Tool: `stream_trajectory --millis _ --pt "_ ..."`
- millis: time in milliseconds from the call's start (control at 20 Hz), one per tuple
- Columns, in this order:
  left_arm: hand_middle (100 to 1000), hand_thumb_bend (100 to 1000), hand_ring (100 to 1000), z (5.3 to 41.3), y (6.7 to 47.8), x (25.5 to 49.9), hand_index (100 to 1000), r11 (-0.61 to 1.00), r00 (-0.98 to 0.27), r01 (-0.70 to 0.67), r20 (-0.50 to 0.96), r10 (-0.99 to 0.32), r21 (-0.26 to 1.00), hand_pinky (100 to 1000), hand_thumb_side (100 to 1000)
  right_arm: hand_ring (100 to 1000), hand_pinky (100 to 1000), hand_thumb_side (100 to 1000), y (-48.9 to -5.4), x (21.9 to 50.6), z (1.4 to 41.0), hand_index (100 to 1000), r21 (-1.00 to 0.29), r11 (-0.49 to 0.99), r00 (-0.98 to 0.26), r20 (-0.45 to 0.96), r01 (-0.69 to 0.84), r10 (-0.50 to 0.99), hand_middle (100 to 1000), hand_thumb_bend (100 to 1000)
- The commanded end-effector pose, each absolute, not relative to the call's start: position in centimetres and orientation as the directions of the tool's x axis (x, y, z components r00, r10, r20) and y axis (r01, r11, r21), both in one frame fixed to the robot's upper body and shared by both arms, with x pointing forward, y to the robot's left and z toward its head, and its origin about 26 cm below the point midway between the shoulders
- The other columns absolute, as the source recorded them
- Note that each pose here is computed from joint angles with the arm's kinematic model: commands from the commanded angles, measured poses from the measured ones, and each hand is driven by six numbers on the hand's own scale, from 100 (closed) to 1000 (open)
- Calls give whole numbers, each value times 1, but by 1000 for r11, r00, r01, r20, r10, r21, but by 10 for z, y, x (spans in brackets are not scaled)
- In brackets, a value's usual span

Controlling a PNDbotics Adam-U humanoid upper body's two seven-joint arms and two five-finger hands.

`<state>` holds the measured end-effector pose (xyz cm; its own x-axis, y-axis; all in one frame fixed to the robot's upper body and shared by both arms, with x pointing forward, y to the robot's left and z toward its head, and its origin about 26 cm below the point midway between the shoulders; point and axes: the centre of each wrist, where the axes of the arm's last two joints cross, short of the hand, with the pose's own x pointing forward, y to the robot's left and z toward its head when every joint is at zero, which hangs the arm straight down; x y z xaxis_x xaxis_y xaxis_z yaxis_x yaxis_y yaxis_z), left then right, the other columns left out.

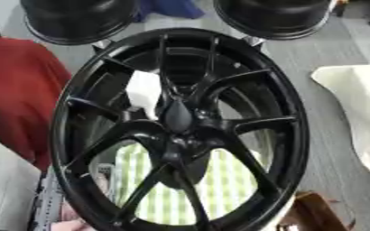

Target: Pull the pin out of the wheel hub.

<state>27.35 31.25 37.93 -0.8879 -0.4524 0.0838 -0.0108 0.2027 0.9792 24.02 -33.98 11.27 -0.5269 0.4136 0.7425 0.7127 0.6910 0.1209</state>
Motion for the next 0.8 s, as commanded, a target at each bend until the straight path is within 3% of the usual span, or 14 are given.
stream_trajectory --millis 50,400,800 --pt "774 100 797 392 304 268 868 3 -880 -5 -3 -475 1000 884 459 615 536 309 -342 239 119 565 92 698 -530 722 710 444 555 251" --pt "790 100 828 401 269 270 873 -329 -904 18 -125 -409 944 883 494 614 535 309 -342 237 116 563 67 703 -518 726 708 453 554 252" --pt "789 100 826 395 233 275 878 -379 -934 26 -112 -339 925 900 554 613 534 312 -341 237 115 562 57 708 -514 729 704 453 554 251"
